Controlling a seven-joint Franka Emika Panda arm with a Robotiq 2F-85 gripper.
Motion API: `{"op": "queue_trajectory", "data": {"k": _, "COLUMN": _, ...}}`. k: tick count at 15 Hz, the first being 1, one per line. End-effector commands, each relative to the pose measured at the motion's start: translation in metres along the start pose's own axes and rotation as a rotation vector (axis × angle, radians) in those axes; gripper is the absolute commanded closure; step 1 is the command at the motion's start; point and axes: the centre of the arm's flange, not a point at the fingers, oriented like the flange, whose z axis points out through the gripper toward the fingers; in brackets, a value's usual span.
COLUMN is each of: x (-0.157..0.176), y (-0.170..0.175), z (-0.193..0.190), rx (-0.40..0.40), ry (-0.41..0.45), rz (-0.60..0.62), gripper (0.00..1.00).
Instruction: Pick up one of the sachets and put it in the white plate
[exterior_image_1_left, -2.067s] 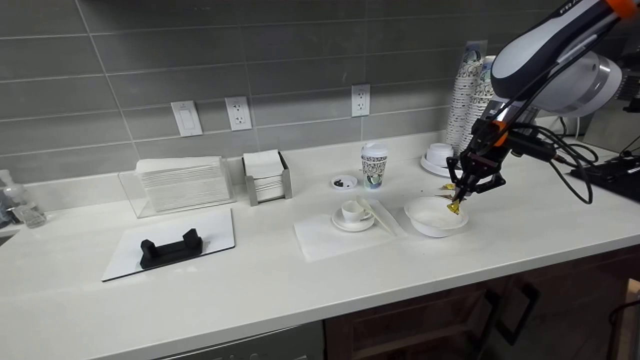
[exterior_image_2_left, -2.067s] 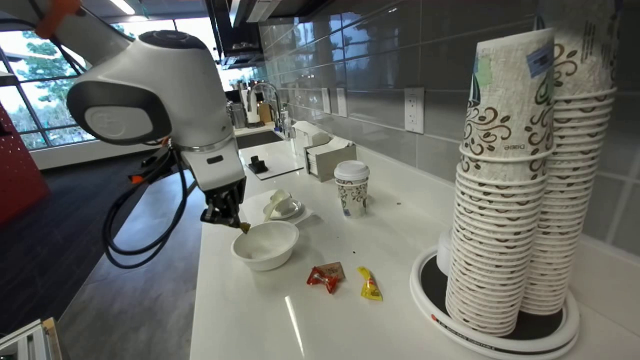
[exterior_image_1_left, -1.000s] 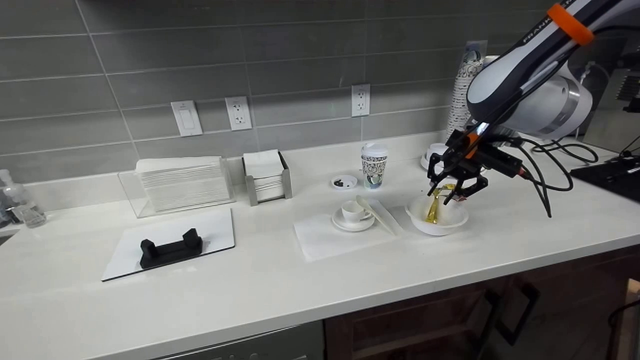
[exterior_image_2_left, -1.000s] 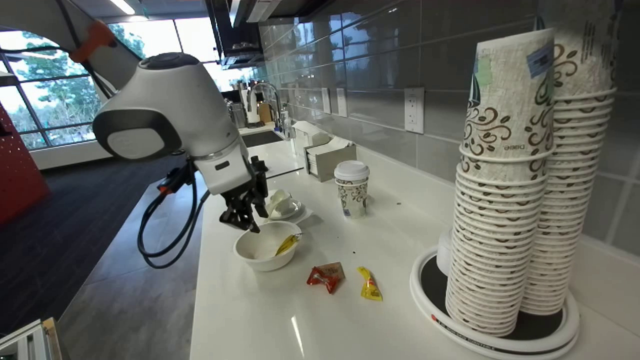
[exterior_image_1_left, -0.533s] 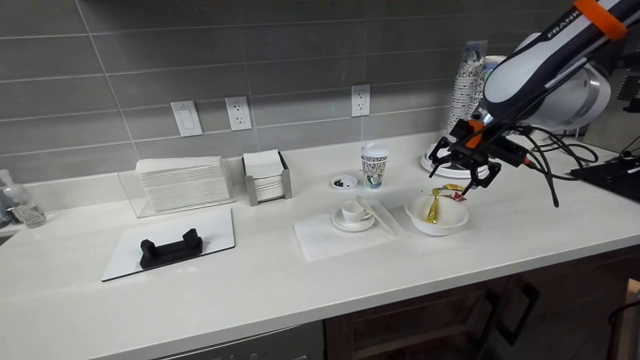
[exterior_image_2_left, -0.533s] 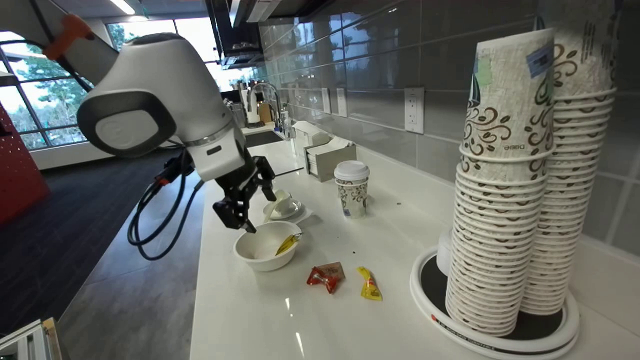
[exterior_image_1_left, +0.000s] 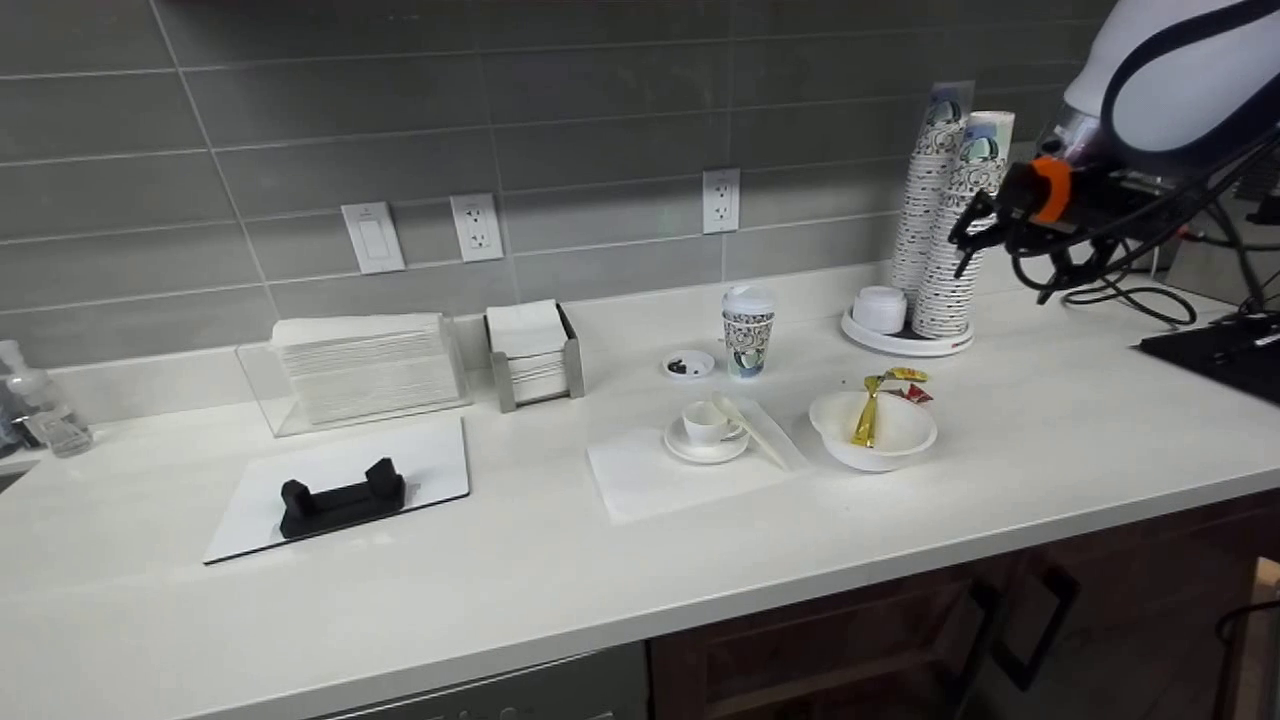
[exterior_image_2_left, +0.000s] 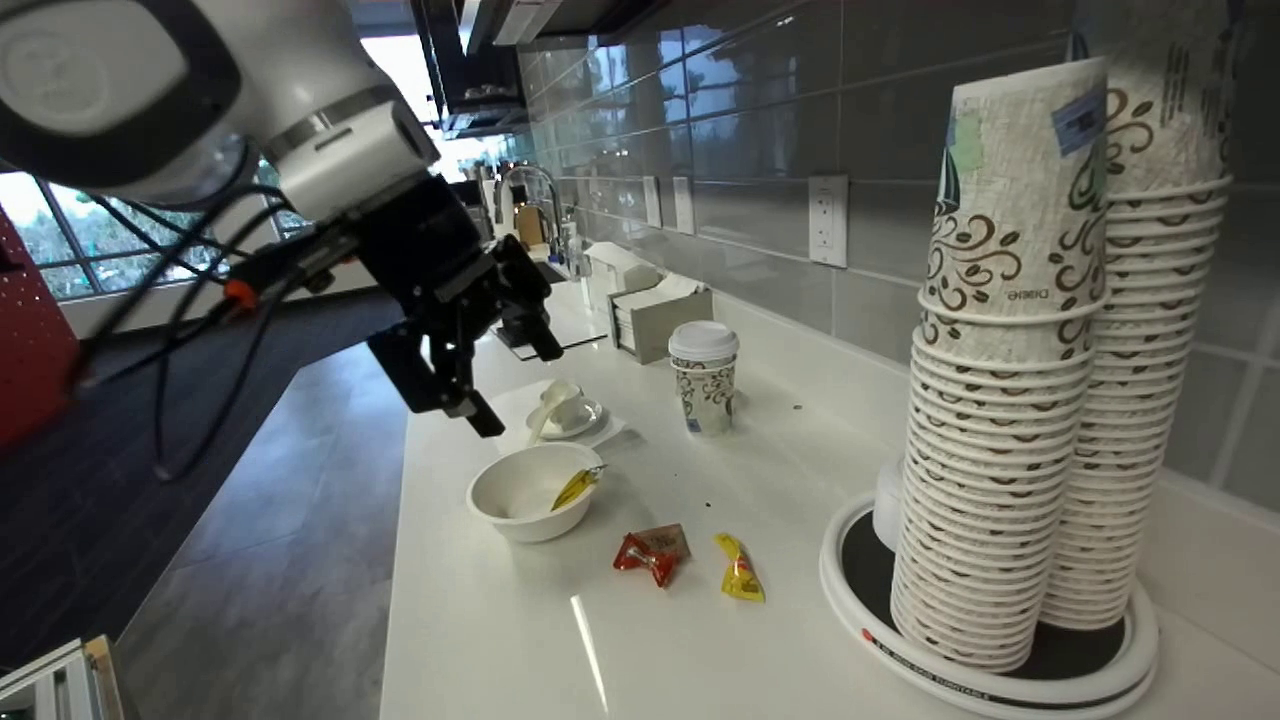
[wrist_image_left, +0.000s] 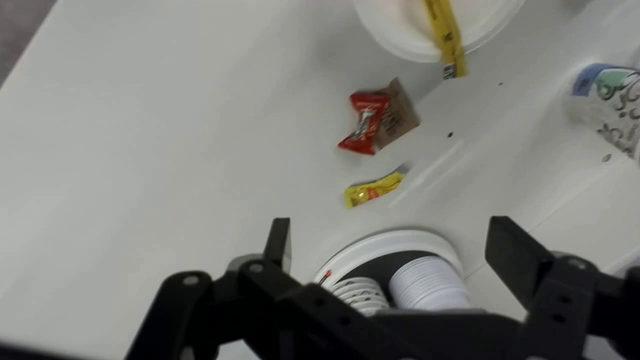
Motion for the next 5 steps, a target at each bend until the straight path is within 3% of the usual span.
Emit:
{"op": "queue_trajectory", "data": {"k": 1, "x": 0.0038, "y": 0.0051, "z": -0.0080, "rx": -0.006, "ry": 0.010, "rz": 0.005, "gripper": 0.00}}
{"op": "queue_trajectory", "data": {"k": 5, "x": -0.0004, "y": 0.0033, "z": -0.0019, "rx": -0.008, "ry": -0.001, "rz": -0.006, "gripper": 0.00}}
